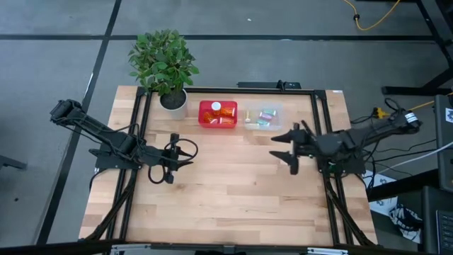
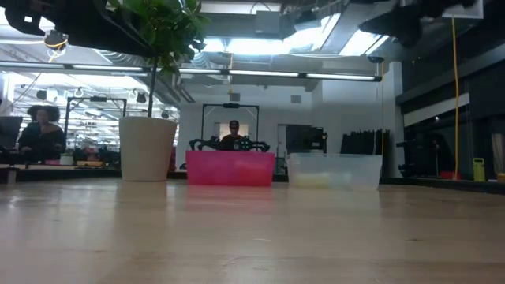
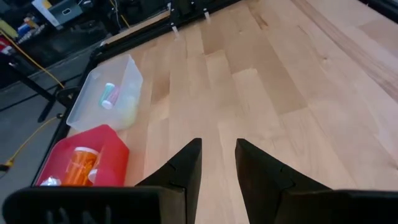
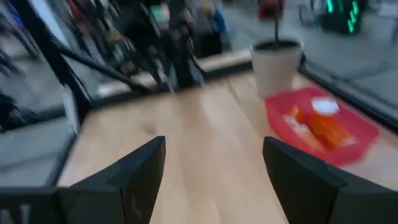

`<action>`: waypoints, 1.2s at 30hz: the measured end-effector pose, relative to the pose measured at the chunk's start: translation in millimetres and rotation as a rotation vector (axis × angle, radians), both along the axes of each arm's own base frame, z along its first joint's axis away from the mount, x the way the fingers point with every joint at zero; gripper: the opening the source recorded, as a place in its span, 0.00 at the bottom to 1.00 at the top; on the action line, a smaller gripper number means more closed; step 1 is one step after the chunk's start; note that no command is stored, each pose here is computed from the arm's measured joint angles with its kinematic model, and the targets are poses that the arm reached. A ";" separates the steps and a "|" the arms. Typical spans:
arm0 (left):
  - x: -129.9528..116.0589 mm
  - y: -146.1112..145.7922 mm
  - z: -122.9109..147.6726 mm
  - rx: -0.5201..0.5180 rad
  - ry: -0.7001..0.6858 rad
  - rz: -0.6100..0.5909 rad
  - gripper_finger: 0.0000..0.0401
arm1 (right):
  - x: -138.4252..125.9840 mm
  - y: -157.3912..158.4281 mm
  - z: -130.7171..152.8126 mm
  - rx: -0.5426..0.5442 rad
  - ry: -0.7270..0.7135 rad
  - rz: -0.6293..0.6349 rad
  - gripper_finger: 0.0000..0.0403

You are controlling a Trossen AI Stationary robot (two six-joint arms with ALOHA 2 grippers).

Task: Pick and place medicine bottles into bin by pill shape (circle, oval)
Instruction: Return to Home Position

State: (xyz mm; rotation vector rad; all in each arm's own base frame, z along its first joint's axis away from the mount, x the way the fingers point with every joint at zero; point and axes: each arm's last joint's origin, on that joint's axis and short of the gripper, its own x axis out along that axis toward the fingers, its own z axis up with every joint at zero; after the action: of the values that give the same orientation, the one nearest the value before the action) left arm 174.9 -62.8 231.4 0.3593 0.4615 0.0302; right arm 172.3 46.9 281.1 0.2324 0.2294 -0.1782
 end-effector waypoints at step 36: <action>-0.4 0.1 -0.6 0.005 0.007 0.000 0.23 | -79.1 -34.5 -104.6 -0.055 -0.328 -0.051 0.67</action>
State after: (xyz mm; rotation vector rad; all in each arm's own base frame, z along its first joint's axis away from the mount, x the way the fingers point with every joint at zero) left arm 174.5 -62.7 230.8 0.3642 0.4684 0.0296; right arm 93.2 12.5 176.5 0.2093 -0.1076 -0.1942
